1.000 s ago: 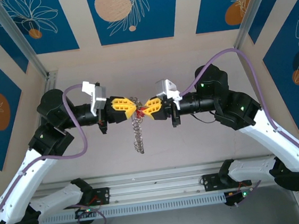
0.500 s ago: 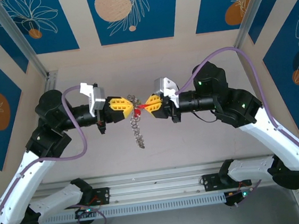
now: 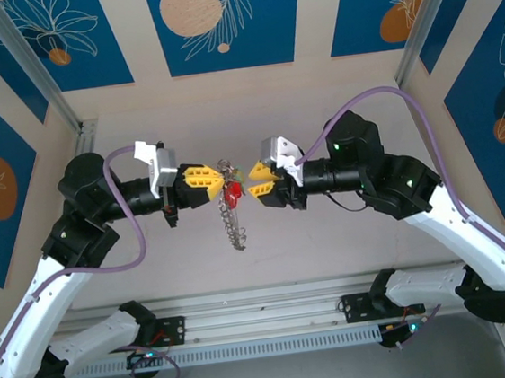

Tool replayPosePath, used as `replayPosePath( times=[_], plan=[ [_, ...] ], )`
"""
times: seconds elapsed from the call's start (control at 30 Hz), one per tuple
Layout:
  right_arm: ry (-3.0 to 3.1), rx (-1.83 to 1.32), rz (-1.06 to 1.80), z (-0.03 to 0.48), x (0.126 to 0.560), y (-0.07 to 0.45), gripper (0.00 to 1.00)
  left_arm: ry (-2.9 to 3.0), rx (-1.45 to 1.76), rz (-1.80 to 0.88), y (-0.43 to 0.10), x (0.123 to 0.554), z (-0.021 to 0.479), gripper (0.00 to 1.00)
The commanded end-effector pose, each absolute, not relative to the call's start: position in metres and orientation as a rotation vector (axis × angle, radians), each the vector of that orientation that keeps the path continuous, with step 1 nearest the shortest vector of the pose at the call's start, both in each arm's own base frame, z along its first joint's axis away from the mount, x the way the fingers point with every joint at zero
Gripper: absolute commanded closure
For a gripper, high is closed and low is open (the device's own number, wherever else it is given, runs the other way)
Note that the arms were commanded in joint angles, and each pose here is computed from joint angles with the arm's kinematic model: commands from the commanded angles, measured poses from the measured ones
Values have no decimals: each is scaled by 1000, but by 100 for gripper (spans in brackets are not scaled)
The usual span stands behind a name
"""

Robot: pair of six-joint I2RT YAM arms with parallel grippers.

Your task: Put the keys on the keyring

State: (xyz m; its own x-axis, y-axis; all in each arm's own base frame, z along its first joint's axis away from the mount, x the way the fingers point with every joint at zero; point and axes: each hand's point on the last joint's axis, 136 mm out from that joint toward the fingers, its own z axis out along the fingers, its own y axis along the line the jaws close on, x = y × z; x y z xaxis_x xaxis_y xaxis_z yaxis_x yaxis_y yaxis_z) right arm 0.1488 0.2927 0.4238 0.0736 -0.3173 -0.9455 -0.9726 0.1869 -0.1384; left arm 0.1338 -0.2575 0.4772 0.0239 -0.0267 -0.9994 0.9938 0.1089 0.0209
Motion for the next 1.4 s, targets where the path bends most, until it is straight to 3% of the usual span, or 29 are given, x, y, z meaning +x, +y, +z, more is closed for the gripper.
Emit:
replayPosePath(
  times=[0.0,0.27,0.8,1.03,1.2,1.37],
  plan=[
    [1393,-1292,789,433,147,285,70,1143,1118,-1093,-250,127,499,100],
    [1249,-1304,850,441,124,277,66,1067,1124,-1166,-246,112,523,100],
    [1125,-1230,834,442,122,264,25,986,1015,-1303,-246,118,564,100],
    [1232,-1144,841,431,155,261,15,1083,969,-1263,-261,153,541,100],
    [1376,-1027,844,417,191,253,1,1187,946,-1201,-270,179,511,100],
    [1445,-925,844,404,212,241,1,1347,913,-1097,-276,211,471,100]
  ],
)
